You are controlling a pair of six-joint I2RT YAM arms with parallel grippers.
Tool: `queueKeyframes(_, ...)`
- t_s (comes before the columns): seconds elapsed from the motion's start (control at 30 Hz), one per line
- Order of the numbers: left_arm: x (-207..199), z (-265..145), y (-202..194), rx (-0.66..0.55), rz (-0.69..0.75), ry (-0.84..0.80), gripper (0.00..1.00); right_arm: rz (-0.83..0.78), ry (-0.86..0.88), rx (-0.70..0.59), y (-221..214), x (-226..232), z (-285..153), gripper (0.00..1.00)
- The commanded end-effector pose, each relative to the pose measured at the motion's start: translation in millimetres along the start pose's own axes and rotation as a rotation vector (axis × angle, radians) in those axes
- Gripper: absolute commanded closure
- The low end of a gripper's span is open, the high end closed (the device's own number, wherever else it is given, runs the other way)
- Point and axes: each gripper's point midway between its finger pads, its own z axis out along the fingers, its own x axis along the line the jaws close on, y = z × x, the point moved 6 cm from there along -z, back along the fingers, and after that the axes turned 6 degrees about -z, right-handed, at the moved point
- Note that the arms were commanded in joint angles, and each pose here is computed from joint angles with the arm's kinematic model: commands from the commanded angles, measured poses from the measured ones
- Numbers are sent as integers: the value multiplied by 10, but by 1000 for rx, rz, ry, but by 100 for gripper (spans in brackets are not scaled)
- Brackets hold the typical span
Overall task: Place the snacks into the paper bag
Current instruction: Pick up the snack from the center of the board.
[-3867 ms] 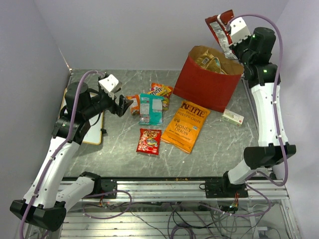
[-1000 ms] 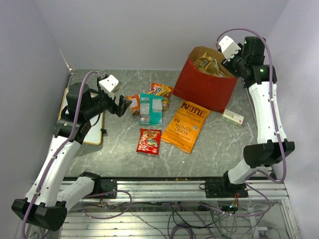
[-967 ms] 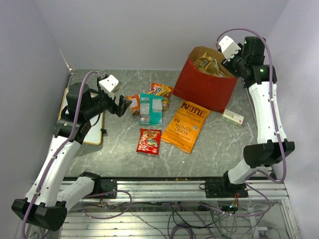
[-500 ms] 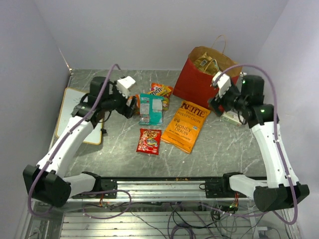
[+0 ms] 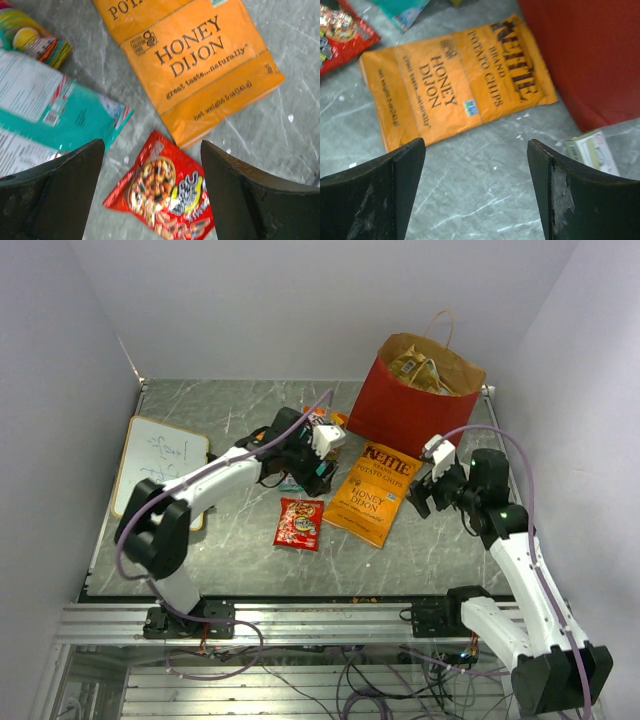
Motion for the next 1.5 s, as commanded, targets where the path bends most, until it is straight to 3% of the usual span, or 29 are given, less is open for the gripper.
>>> queueKeyframes(0.0, -69, 384, 389, -95, 6, -74, 12, 26, -164, -85, 139, -233, -128, 17)
queueKeyframes(0.33, 15, 1294, 459, -25, -87, -175, 13, 82, -217, -108, 3, -324, -355, 17)
queueKeyframes(0.83, 132, 1638, 180, 0, -168, -134, 7, 81, -195, -104, -33, -309, -349, 17)
queueKeyframes(1.2, -5, 1755, -265, 81, -203, -68, 29, 86, -188, -90, -57, -320, -321, 17)
queueKeyframes(1.47, 28, 1812, -413, 96, -225, 1, 59, 87, -193, -83, -73, -323, -320, 17)
